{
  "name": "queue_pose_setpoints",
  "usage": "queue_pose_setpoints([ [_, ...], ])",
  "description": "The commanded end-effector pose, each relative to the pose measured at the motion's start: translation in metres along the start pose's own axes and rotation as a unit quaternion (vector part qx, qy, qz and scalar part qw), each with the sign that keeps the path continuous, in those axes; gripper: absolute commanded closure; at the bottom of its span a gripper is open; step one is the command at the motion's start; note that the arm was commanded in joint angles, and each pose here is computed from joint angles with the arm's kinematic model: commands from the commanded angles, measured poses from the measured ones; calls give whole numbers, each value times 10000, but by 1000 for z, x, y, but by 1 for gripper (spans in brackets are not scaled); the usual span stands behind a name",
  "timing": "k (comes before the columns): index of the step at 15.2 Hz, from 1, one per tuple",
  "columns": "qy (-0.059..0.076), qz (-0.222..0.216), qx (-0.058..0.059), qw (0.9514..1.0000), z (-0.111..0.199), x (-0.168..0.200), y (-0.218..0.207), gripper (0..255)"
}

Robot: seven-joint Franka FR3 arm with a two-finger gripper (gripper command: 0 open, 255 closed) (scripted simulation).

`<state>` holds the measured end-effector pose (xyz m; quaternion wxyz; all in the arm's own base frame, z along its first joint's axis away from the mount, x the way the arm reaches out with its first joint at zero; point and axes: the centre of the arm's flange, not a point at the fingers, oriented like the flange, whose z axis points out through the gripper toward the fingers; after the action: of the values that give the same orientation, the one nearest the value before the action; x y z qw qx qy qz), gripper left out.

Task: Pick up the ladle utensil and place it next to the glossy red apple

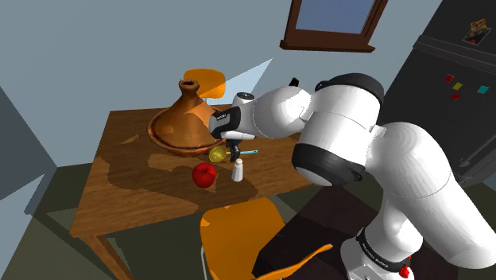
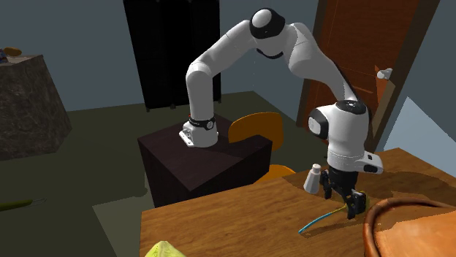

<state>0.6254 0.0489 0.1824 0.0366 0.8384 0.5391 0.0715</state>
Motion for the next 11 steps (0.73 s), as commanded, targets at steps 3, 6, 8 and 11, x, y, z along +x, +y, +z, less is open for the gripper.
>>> queue_pose_setpoints([
  [3, 1, -1, -1, 10000, -43, 0, 0, 0],
  [6, 1, -1, 0, 10000, -43, 0, 0, 0],
  [8, 1, -1, -1, 10000, -43, 0, 0, 0],
  [11, 1, -1, -1, 10000, -43, 0, 0, 0],
])
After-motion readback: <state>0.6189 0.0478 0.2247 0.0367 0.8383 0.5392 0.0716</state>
